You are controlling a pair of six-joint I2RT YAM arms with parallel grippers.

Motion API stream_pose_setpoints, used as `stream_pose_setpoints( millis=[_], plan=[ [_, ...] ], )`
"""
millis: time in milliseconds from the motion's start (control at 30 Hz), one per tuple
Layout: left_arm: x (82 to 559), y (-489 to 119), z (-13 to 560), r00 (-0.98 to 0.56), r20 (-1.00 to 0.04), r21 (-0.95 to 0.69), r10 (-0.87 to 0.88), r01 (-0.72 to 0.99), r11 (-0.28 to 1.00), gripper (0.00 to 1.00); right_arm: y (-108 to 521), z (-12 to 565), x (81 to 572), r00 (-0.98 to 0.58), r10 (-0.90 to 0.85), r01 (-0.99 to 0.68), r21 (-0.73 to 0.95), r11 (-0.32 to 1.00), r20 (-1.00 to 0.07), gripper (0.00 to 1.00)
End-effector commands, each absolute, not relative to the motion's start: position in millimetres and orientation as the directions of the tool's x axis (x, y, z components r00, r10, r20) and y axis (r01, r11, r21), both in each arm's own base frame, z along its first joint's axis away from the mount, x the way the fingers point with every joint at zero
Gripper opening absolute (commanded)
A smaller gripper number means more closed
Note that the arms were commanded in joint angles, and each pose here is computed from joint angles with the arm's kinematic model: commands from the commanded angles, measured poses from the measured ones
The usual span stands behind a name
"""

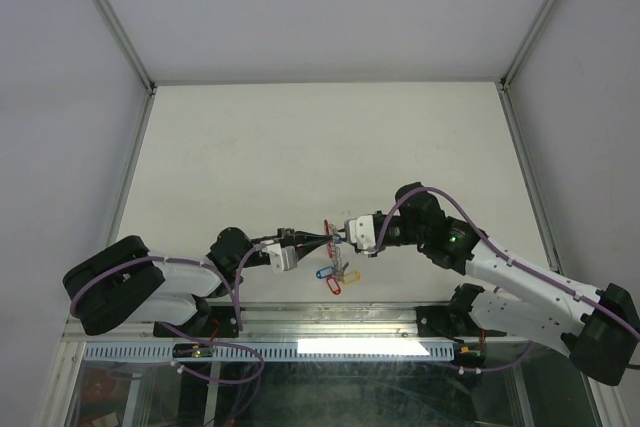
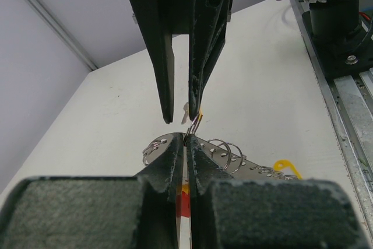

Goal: Put the keys on the keyring

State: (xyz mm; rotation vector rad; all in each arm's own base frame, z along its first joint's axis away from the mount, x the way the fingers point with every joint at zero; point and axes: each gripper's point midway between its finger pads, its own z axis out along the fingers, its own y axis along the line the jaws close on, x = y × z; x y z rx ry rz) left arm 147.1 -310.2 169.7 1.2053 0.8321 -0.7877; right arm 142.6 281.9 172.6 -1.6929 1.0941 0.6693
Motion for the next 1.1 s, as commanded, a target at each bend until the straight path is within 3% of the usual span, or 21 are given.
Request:
stream_pose_setpoints(
  millis=[0, 500, 1067],
  plan=[
    [149, -307, 198, 0.552, -0.821, 0.515, -0.144, 0.826, 0.231, 0.0, 285, 178, 136, 0.451, -0.311, -0.892, -0.434, -0.127, -0.837, 0.23],
    [149, -307, 197, 0.549, -0.823, 0.513, -0.143, 0.828, 0.229, 0.0, 290, 183, 137, 0.446, -0.269, -0.894, -0.437, -0.098, -0.853, 0.25],
    [149, -308, 196, 0.546, -0.826, 0.511, -0.14, 0.83, 0.224, 0.0, 294, 184, 134, 0.422, -0.223, -0.906, -0.418, -0.068, -0.879, 0.19]
  ],
)
